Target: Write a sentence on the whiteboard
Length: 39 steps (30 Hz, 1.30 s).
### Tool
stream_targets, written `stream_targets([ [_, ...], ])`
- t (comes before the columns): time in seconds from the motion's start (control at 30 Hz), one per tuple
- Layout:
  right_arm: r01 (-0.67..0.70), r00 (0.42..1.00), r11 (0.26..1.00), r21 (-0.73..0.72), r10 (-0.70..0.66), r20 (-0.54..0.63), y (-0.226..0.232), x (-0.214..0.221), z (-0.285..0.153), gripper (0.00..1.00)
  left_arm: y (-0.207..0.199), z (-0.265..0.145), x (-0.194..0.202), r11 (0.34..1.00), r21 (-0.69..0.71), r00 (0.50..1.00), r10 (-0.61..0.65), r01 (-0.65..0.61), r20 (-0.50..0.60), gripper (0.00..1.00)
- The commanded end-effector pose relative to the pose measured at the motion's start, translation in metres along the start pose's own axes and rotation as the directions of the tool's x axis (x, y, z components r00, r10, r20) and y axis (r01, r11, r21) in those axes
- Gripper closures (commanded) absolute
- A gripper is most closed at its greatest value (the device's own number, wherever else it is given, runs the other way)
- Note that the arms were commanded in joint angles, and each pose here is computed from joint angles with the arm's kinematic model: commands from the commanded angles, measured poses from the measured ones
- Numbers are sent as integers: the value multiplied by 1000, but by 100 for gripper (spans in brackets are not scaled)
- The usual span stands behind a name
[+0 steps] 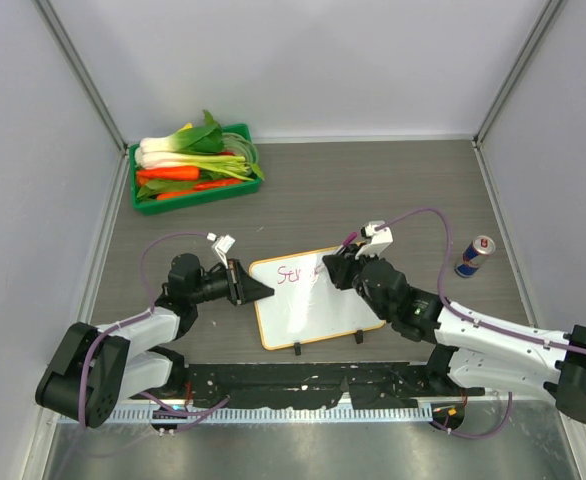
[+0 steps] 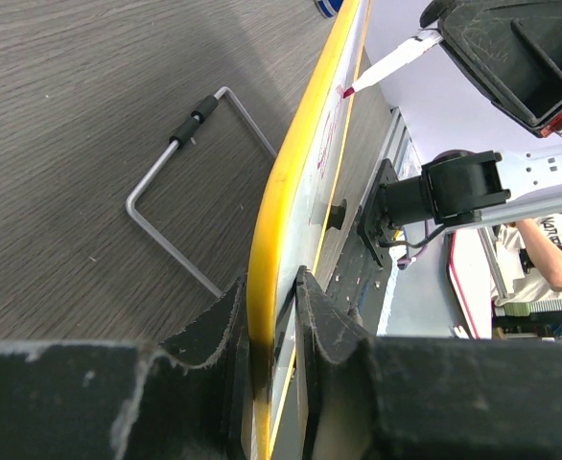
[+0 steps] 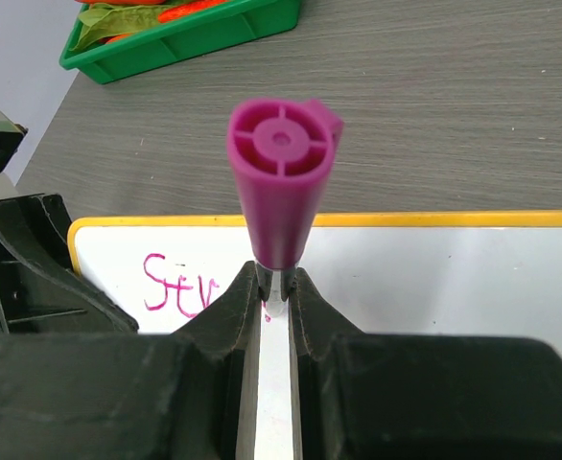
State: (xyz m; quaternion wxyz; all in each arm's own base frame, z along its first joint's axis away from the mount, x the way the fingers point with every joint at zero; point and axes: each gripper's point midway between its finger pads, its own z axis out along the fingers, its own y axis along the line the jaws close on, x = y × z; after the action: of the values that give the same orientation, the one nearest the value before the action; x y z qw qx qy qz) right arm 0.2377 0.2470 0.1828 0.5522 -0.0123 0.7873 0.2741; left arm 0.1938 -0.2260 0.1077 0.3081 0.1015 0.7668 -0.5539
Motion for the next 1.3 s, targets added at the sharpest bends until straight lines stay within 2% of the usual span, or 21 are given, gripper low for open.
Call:
stream_targets([
  [0.0, 14, 1000, 998, 57, -14, -3, -17, 5, -3, 99, 15, 1, 0, 998, -61, 999, 33, -32, 8, 100],
  [0.83, 17, 992, 995, 96, -29, 120, -9, -39, 1, 99, 14, 1, -1, 998, -61, 999, 35, -34, 10, 100],
  [1.27, 25, 999, 996, 91, -28, 34, -18, -8, -1, 99, 15, 1, -1, 998, -62, 999, 33, -32, 9, 100],
])
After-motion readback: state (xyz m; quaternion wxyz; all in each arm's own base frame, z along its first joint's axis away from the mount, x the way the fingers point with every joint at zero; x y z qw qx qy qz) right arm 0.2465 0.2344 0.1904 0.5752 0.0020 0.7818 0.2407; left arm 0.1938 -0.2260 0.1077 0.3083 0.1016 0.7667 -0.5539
